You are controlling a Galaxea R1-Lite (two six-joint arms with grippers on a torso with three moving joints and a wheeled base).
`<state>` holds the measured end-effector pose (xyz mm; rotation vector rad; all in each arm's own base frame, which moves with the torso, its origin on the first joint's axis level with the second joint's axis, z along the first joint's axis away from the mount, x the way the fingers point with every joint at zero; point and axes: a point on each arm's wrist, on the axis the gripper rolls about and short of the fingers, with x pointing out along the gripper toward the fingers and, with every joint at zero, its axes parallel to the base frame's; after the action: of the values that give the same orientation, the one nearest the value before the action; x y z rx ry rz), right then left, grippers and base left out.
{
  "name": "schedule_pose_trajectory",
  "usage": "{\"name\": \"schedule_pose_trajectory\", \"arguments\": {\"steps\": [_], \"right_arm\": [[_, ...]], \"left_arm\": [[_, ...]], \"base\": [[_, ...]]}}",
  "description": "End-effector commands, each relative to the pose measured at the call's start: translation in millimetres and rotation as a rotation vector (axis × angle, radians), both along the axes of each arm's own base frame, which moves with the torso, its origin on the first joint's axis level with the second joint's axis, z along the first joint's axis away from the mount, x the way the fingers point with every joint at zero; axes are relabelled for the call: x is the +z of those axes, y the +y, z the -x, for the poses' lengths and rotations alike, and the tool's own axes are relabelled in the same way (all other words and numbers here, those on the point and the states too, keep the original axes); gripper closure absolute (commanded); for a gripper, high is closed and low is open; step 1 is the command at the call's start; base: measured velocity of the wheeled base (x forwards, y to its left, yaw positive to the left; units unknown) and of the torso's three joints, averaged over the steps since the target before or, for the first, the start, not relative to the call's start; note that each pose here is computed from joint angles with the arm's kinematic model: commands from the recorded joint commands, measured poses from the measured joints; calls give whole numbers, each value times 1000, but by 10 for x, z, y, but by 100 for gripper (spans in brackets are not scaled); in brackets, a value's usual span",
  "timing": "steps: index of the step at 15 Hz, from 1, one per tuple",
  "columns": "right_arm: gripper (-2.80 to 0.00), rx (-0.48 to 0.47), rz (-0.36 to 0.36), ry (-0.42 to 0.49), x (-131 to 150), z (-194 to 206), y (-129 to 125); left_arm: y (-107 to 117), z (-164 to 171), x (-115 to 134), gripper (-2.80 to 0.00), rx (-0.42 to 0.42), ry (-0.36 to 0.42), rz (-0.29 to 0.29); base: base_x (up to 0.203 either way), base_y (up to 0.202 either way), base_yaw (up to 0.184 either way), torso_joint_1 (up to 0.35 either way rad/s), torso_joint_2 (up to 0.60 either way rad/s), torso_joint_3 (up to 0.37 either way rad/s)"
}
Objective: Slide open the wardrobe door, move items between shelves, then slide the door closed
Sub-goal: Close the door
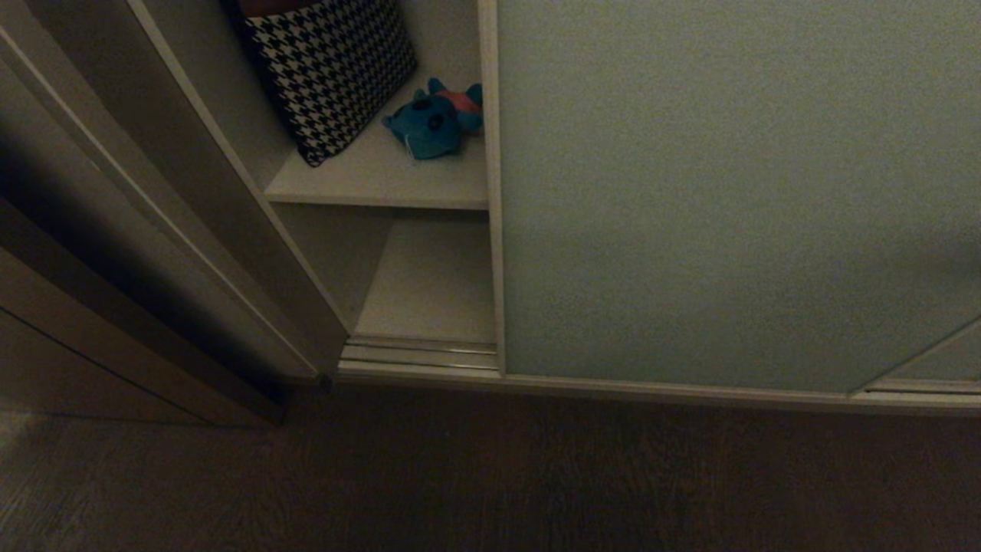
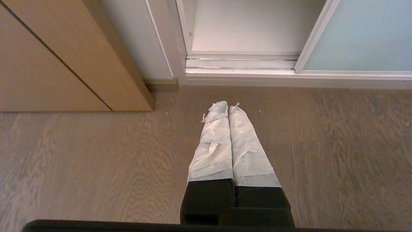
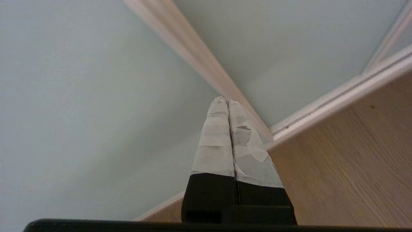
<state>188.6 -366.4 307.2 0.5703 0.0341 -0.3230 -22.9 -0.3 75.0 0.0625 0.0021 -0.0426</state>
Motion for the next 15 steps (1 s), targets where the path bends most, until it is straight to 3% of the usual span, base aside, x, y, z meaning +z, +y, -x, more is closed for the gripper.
{"name": "schedule_pose_trajectory", "arguments": {"steps": [1,9,15], "right_arm": [[0,16,-9,0,-114,-106,-67],[0,29,63,-31,-374,-492,-201],[0,78,90,-47,-391,-706,-106]], "left_arm": [[0,-1,0,0,0,1,0],[0,-1,0,0,0,1,0],[0,-1,0,0,0,1,0]], "base": [[0,0,0,0,0,0],[0,0,0,0,0,0],[0,0,0,0,0,0]]}}
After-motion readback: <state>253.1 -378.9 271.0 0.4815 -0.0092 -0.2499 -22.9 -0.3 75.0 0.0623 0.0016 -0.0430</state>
